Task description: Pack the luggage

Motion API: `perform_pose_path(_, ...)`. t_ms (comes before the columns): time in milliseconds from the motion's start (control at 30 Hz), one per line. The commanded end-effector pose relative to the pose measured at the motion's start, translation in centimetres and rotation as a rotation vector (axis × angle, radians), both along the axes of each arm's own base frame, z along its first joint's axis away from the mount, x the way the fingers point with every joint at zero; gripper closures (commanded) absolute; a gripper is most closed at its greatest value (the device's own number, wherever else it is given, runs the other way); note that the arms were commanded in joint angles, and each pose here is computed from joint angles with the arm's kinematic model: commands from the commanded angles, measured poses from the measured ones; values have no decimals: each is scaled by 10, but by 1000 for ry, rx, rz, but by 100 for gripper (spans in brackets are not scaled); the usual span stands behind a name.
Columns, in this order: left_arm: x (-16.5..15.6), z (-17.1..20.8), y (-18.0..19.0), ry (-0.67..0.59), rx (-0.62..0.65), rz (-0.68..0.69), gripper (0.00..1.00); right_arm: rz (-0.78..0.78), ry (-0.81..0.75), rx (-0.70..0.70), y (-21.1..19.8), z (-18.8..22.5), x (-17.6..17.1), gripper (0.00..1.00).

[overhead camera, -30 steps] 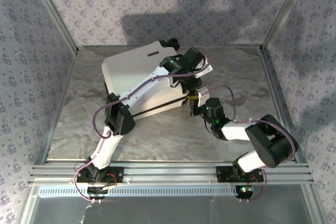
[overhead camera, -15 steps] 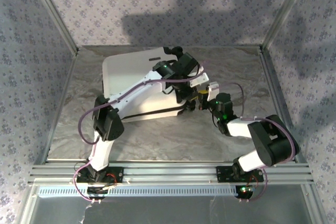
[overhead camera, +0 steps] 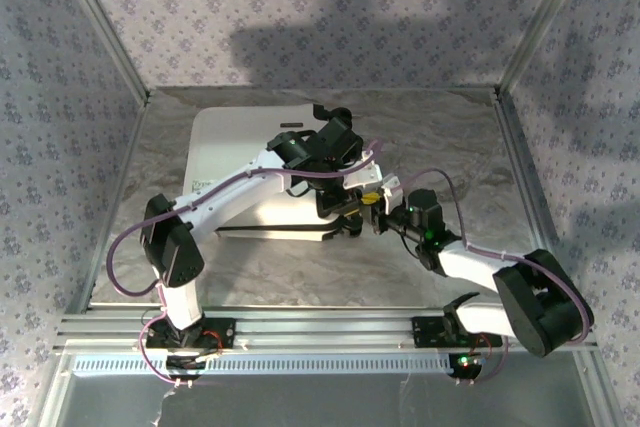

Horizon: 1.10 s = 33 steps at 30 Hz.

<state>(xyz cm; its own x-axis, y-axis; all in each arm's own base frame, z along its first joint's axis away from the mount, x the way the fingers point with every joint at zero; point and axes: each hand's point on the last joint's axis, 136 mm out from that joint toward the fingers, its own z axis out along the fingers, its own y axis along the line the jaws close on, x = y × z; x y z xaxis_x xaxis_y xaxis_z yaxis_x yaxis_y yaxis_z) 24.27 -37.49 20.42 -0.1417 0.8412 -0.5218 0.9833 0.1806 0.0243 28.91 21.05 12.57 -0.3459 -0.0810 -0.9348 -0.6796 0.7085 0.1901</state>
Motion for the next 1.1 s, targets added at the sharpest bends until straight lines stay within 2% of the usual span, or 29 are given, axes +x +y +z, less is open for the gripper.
perform_pose_path(0,-2,58,-3,-4,-179,61,74,-18,28,2,-4,-2,1,77)
perform_pose_path(67,3,66,-3,-25,-210,82,57,-46,31,3,-7,3,10,75)
perform_pose_path(100,7,72,-3,-40,-228,99,54,-62,32,5,-9,6,14,72)
perform_pose_path(267,29,96,6,-87,-321,206,46,-117,42,12,-14,14,28,66)
perform_pose_path(333,42,107,15,-112,-368,276,43,-139,47,20,-17,17,33,61)
perform_pose_path(433,70,122,44,-188,-403,473,41,-187,67,33,-26,21,42,50)
perform_pose_path(533,96,130,98,-259,-391,749,39,-205,89,51,-31,30,50,42)
perform_pose_path(633,107,129,171,-293,-376,1054,34,-199,106,77,-29,44,56,33)
perform_pose_path(700,104,116,230,-274,-351,1285,31,-187,117,96,-26,54,59,26)
perform_pose_path(767,94,98,272,-227,-348,1439,30,-180,134,111,-23,62,61,22)
perform_pose_path(900,70,66,326,-166,-343,1632,28,-144,159,157,-14,78,63,15)
perform_pose_path(1067,47,49,371,-180,-281,1787,27,-66,191,207,7,93,64,11)
